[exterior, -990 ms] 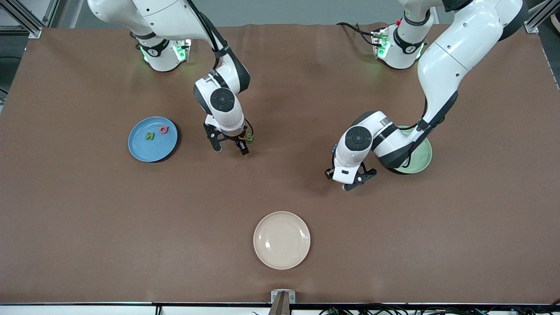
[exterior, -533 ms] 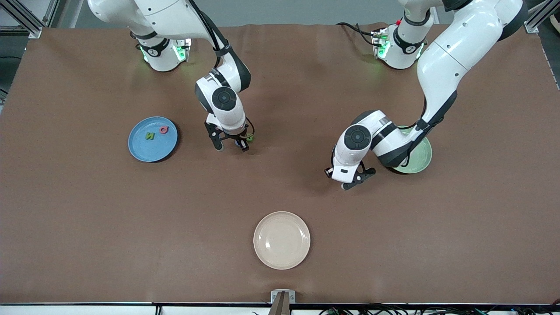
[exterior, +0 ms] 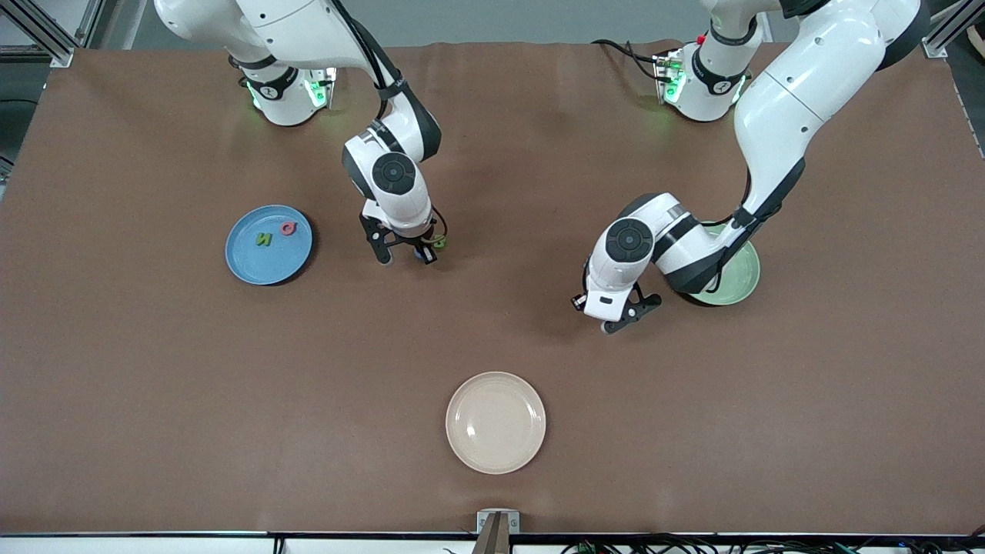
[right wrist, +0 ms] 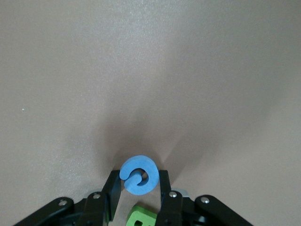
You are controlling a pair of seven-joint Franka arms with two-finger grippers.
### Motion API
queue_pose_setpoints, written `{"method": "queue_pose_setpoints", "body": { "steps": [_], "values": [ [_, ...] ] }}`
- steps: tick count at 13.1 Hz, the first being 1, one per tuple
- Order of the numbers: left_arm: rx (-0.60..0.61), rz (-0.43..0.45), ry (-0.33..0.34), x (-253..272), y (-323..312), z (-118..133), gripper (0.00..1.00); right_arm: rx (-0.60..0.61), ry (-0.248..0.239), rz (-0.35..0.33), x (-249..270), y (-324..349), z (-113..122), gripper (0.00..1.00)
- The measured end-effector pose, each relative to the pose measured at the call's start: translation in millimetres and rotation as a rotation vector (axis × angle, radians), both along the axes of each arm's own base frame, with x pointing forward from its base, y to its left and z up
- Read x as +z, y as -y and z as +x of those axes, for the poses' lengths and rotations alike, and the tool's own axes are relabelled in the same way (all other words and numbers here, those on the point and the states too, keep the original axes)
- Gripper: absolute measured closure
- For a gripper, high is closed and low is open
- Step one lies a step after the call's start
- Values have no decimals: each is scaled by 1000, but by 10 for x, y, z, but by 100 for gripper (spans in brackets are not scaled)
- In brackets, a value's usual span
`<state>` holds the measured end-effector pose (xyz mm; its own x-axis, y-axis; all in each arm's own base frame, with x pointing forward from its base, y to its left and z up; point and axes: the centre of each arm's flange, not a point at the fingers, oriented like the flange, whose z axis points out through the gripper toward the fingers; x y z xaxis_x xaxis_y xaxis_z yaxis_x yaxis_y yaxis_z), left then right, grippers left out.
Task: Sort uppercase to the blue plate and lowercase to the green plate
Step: 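Grasp and carry the x with the left gripper while the right gripper grasps c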
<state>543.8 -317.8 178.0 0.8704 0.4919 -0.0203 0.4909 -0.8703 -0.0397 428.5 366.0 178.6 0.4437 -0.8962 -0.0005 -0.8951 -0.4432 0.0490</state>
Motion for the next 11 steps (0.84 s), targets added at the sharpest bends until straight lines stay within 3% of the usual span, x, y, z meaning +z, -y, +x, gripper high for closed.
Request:
{"method": "queue_pose_setpoints", "body": {
  "steps": [1,4,6,9,11],
  "values": [
    [3,-1,3,14,-13,15,66,0,0,1,9,-3,-1,64],
    [17,-31,21,221,-91,101,66,2,-1,0,5,1,-5,64],
    [-29,-59,-1,411,-263,121,66,15,-8,-5,6,8,-7,64],
    [-113,-56,-72,487,-637,62,66,119,-119,-67,60,220,39,64],
    [-164,-67,-98,477,-835,-15,66,179,-199,-78,215,554,215,64]
  ]
}}
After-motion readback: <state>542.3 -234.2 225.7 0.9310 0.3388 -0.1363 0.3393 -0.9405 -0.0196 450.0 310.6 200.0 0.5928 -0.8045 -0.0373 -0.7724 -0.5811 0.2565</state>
